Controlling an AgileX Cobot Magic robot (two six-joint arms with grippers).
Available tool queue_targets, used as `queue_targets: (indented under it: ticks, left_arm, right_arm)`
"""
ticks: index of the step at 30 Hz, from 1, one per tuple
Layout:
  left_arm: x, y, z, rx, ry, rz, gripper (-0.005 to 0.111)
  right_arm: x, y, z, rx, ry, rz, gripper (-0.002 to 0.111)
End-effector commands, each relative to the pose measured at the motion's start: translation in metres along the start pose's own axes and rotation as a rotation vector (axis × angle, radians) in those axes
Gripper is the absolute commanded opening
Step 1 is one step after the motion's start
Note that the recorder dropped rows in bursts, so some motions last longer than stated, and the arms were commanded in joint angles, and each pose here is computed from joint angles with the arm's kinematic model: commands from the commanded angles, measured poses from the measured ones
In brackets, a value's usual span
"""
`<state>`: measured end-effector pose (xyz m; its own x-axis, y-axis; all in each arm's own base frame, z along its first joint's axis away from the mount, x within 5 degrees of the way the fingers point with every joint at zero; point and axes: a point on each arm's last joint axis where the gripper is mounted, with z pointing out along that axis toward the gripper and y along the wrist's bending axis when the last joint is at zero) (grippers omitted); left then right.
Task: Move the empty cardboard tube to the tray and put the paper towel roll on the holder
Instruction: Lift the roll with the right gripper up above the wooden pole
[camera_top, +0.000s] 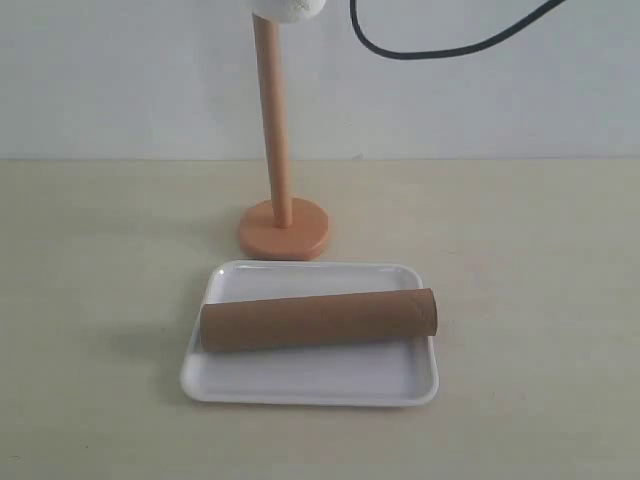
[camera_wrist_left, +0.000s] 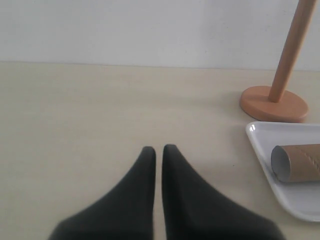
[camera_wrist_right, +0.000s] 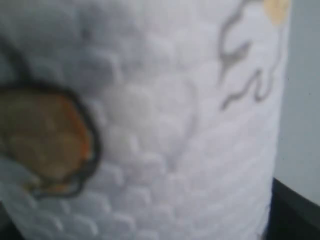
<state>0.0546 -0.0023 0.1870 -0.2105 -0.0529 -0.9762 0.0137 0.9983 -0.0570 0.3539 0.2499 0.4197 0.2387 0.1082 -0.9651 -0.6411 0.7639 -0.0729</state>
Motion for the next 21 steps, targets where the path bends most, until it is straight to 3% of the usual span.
queue_targets:
  ticks: [1,13,21]
  left_arm:
    - [0.001,0.000,0.000,-0.001,0.001,0.003,0.004]
    - [0.001,0.000,0.000,-0.001,0.001,0.003,0.004]
    - [0.001,0.000,0.000,-0.001,0.001,0.003,0.004]
  right_arm:
    - [-0.022,0.000,0.001,-0.005,-0.067,-0.013,0.000]
    - [-0.011,-0.003,0.018,0.019,-0.009,0.046,0.000]
    - [0.001,0.009,0.028,0.019,0.077,0.037,0.000]
